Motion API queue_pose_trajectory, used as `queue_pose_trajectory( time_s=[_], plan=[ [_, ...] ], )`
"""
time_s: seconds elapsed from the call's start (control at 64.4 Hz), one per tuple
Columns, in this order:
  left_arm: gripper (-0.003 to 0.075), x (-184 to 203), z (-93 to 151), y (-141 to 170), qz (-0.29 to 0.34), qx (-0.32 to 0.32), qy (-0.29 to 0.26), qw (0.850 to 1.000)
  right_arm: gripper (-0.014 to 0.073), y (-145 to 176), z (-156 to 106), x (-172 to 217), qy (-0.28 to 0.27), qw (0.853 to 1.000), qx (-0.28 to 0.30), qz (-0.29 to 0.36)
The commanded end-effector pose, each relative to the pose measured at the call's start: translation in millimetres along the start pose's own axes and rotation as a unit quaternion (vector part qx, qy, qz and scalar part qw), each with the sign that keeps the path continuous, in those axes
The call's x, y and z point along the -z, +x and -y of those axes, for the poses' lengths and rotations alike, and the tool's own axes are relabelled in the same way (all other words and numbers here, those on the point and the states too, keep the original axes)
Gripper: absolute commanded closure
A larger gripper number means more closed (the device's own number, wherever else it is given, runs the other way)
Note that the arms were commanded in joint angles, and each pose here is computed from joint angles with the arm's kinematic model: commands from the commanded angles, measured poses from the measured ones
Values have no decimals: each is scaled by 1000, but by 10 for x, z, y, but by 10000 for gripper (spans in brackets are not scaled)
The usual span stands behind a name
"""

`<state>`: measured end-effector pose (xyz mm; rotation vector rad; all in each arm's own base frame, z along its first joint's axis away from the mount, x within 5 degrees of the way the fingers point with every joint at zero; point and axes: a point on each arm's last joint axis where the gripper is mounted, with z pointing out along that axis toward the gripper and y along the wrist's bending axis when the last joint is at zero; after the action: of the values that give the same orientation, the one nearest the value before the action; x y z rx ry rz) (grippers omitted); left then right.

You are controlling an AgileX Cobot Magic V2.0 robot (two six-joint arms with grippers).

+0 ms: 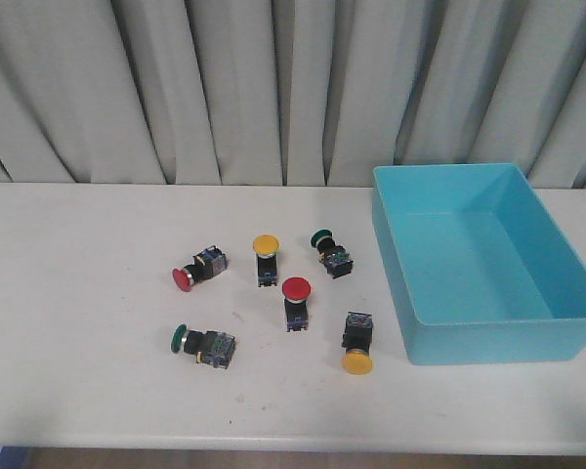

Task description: Pick red and yellow buttons and place in box

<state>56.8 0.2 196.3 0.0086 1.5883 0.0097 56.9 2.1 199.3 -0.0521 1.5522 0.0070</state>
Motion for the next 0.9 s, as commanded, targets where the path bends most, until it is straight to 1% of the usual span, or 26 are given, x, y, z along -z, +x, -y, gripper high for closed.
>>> queue_pose_trajectory(
  time_s=[0.0,0.746,0.886],
  plan=[
    [727,-9,7,94,16,5,4,1000,598,-52,3,8,3,999,4,39],
    [727,-9,7,94,16,5,4,1000,598,-51,3,8,3,999,4,38],
    [727,-8,7,91,17,5,4,1000,598,-85,3,12,3,999,-3,53]
  ],
)
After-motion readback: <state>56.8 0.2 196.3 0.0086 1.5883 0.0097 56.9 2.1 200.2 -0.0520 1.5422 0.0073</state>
